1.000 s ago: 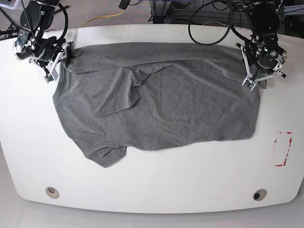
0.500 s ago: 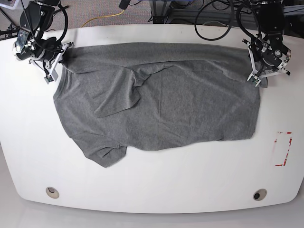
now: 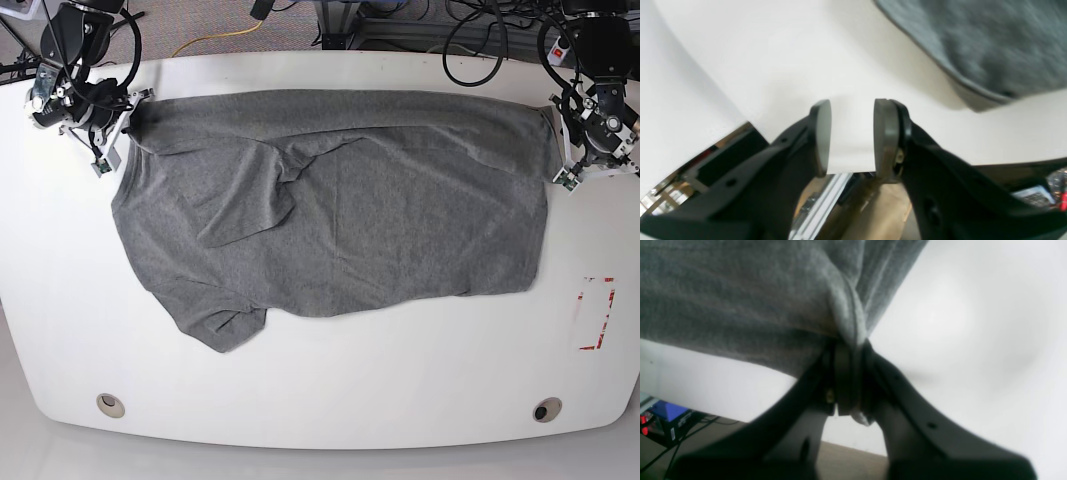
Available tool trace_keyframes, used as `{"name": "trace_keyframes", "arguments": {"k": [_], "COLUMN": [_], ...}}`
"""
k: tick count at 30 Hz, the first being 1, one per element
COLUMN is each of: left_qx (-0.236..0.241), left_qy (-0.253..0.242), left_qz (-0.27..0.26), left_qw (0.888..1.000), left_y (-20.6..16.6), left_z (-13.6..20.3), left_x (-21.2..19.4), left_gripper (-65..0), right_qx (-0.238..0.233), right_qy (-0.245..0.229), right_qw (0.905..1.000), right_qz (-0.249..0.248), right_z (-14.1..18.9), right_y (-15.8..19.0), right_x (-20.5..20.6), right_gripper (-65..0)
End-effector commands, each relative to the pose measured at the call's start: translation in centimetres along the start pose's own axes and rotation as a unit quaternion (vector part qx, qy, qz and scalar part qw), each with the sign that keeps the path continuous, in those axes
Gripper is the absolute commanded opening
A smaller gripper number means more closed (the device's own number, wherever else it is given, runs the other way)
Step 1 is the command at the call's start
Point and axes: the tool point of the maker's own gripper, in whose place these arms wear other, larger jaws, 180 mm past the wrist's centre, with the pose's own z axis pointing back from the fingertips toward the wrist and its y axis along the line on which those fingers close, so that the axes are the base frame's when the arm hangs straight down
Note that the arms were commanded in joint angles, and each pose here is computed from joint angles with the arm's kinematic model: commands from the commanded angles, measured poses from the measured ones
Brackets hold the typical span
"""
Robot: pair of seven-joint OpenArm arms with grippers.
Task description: Fold the T-shirt properly
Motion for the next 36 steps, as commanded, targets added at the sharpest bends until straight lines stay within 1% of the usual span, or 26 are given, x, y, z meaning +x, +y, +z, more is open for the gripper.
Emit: {"name": "trace_keyframes", "arguments": {"k": [1,4,6,10,14,17,20,24,28,30,31,36], "left_qx": [0.029,0.04,0.03,-0.001,-0.034,-0.054,-0.066,-0.073,-0.082,-0.086,-0.089,-0.094], "left_qy": [0.007,-0.002,0.0,-0.039,-0.053,-0.06,-0.065,-0.104,-0.128,-0.13,-0.131,-0.122], "left_qz": [0.004,0.032,0.048,0.104,0.152,0.175,0.185,0.197,0.194,0.187,0.183,0.179], "left_qw": [1.0,0.999,0.998,0.994,0.986,0.981,0.978,0.972,0.969,0.97,0.97,0.972], "left_y": [2.4,3.7,3.6,2.1,-0.6,-2.2,-3.2,-4.1,-5.1,-5.5,-5.6,-6.2], "left_z": [0.6,1.6,2.2,2.6,2.2,1.9,1.8,1.9,1.8,1.8,1.8,1.7], "left_x": [-0.5,-0.6,-0.8,0.2,0.4,0.8,1.3,2.8,3.3,3.5,3.7,2.9], "left_gripper": [-45.4,-45.4,-45.3,-44.9,-44.7,-44.7,-44.7,-44.7,-44.6,-44.4,-43.8,-34.2], "right_qx": [-0.01,-0.009,-0.009,-0.01,-0.008,-0.008,-0.008,-0.007,-0.007,-0.007,-0.008,-0.008], "right_qy": [-0.012,-0.012,-0.012,-0.012,-0.012,-0.012,-0.012,-0.013,-0.013,-0.013,-0.012,-0.012], "right_qw": [0.9999,0.9999,0.9999,0.9999,0.9999,0.9999,0.9999,0.9999,0.9999,0.9999,0.9999,0.9999], "right_qz": [0.007,0.006,0.006,0.007,0.006,0.005,0.005,0.005,0.005,0.005,0.005,0.005], "right_z": [0.7,0.6,0.6,0.7,0.6,0.6,0.6,0.5,0.5,0.5,0.6,0.6], "right_y": [-0.7,-0.7,-0.7,-0.7,-0.6,-0.5,-0.5,-0.4,-0.4,-0.4,-0.5,-0.5], "right_x": [0.8,0.8,0.8,0.8,0.8,0.8,0.8,0.8,0.8,0.8,0.8,0.8], "right_gripper": [-60.9,-60.9,-60.9,-60.9,-60.9,-60.9,-60.9,-60.9,-60.9,-60.9,-60.9,-60.9]}}
